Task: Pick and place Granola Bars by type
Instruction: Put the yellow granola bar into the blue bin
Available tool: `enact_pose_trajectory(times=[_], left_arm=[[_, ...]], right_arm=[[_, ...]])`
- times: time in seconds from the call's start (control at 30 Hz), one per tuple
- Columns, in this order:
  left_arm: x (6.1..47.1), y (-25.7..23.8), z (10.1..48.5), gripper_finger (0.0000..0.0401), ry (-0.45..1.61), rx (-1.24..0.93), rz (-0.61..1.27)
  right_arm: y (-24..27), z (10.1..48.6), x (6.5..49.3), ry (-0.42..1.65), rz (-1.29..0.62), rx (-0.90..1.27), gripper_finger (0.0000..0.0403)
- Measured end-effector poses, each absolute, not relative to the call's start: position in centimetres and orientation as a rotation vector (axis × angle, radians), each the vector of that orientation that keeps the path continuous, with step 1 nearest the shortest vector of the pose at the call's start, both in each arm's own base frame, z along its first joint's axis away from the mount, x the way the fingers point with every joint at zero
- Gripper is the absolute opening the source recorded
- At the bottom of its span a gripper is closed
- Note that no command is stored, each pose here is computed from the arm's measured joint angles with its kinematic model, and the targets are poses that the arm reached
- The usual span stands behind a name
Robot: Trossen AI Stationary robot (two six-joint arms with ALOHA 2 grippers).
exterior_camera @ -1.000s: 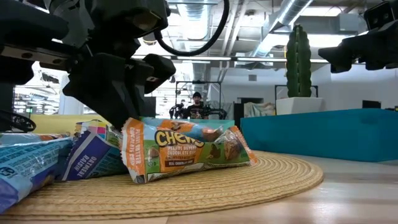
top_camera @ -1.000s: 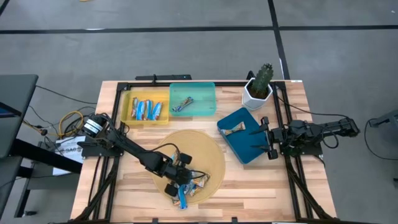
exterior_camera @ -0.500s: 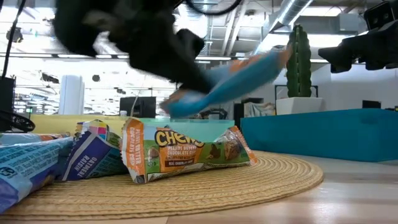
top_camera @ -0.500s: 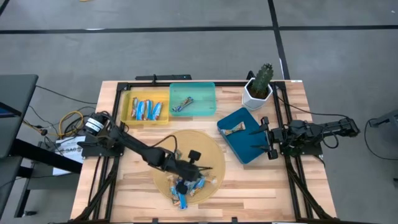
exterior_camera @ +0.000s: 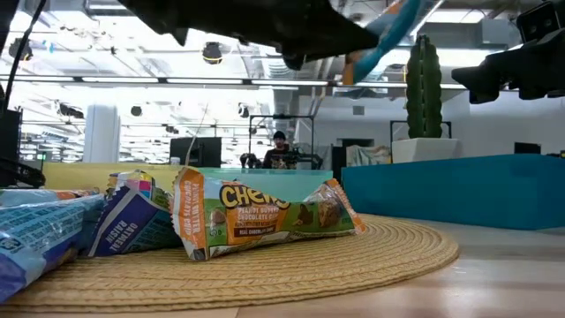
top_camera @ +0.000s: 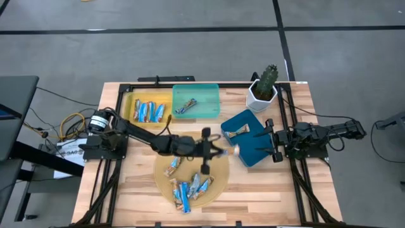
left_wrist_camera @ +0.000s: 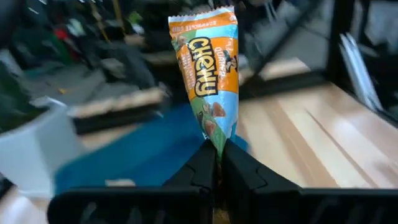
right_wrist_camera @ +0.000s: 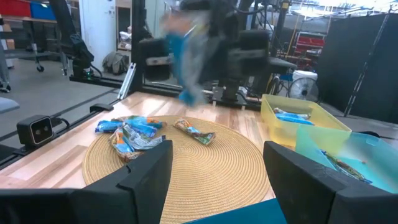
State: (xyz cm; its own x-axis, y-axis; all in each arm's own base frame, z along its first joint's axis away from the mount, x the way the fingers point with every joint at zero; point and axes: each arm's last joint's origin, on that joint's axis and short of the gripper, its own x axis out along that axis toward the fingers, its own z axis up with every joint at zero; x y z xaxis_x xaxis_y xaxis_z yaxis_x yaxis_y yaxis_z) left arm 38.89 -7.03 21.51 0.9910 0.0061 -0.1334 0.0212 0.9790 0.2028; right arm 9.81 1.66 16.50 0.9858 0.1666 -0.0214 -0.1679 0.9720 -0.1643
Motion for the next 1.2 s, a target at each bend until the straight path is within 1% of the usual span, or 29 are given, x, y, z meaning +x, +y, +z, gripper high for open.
enact_pose_trajectory(times=[0.13, 0.23, 0.6, 0.83, 1.03, 1.2], left_arm=[[39.3, -5.2, 22.4, 0.0008, 0.048, 0.186, 0.040], [39.4, -4.3, 22.6, 0.0008, 0.033, 0.182, 0.063], [39.6, -1.0, 22.5, 0.0009, 0.044, 0.158, 0.143], [39.9, 1.2, 22.6, 0.0009, 0.103, 0.161, 0.196], [41.5, 2.0, 23.3, 0.0009, 0.178, 0.207, 0.215], [44.2, 2.8, 22.1, 0.0009, 0.205, 0.212, 0.191]], right_arm=[[1.7, 16.5, 9.8, 0.008, 0.169, -0.166, 0.0244], [1.7, 16.5, 9.8, 0.008, 0.169, -0.167, 0.0244], [1.7, 16.5, 9.8, 0.008, 0.169, -0.166, 0.0244], [1.7, 16.5, 9.8, 0.008, 0.169, -0.167, 0.0244], [1.7, 16.5, 9.8, 0.007, 0.169, -0.167, 0.0244], [1.7, 16.5, 9.8, 0.006, 0.170, -0.166, 0.0244]])
